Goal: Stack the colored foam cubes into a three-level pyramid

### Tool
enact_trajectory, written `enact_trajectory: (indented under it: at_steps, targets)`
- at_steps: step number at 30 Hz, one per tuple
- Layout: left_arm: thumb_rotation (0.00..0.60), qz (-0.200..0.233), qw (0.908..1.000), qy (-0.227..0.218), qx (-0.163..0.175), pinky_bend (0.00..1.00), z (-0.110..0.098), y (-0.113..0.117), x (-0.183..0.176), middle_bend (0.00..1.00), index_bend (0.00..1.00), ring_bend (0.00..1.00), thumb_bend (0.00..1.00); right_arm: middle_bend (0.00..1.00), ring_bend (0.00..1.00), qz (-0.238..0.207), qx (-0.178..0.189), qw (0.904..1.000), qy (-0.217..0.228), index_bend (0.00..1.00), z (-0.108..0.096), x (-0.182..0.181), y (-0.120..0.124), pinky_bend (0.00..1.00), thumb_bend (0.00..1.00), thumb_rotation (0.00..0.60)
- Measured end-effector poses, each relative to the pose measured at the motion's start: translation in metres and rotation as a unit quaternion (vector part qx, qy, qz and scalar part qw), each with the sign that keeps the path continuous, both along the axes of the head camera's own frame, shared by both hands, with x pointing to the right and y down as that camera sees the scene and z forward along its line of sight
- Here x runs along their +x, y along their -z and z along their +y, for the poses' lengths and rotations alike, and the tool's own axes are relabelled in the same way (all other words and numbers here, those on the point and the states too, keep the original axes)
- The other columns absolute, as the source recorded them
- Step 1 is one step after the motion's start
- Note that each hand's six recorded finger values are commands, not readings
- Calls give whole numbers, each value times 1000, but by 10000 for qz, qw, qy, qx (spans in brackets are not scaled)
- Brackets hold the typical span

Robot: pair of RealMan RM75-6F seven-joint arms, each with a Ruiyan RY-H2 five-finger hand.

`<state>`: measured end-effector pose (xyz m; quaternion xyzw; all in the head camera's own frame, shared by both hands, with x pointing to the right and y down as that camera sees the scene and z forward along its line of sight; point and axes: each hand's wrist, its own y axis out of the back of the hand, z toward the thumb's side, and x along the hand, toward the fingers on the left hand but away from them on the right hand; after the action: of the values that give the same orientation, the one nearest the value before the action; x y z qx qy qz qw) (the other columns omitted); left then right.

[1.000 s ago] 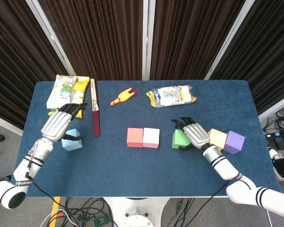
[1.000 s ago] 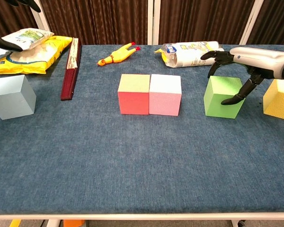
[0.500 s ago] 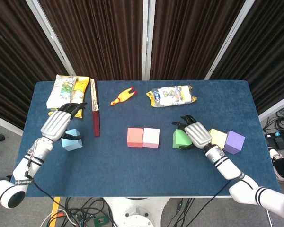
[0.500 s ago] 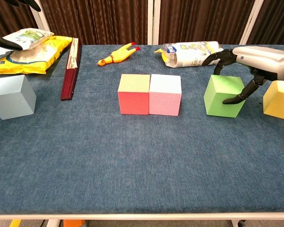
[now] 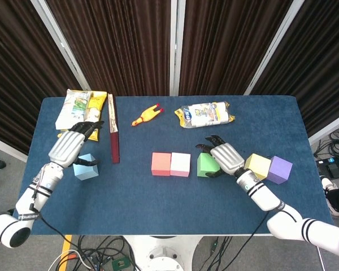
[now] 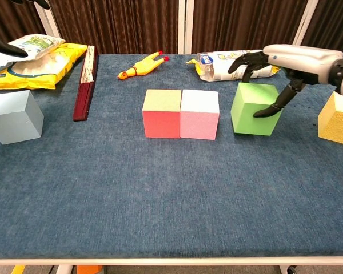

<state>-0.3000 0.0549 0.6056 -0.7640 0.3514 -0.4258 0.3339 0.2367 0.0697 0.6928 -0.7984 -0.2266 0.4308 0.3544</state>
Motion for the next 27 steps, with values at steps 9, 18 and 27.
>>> enact_trajectory:
  at_steps: [9, 18, 27]
  targets:
    - [600, 22, 10000, 63, -13, 140, 1, -1, -5, 178, 87, 98, 98, 398, 73, 82, 3, 9998, 193, 177, -3, -22, -6, 0, 79, 600]
    - [600, 39, 9999, 91, -19, 140, 1, -3, -8, 177, 87, 97, 98, 399, 73, 115, 29, 9995, 298, 177, -5, -36, -11, 0, 78, 600]
    - [600, 51, 9999, 96, -23, 140, 1, -4, -9, 177, 88, 97, 98, 401, 73, 134, 69, 9992, 365, 177, -6, -41, -13, 0, 79, 600]
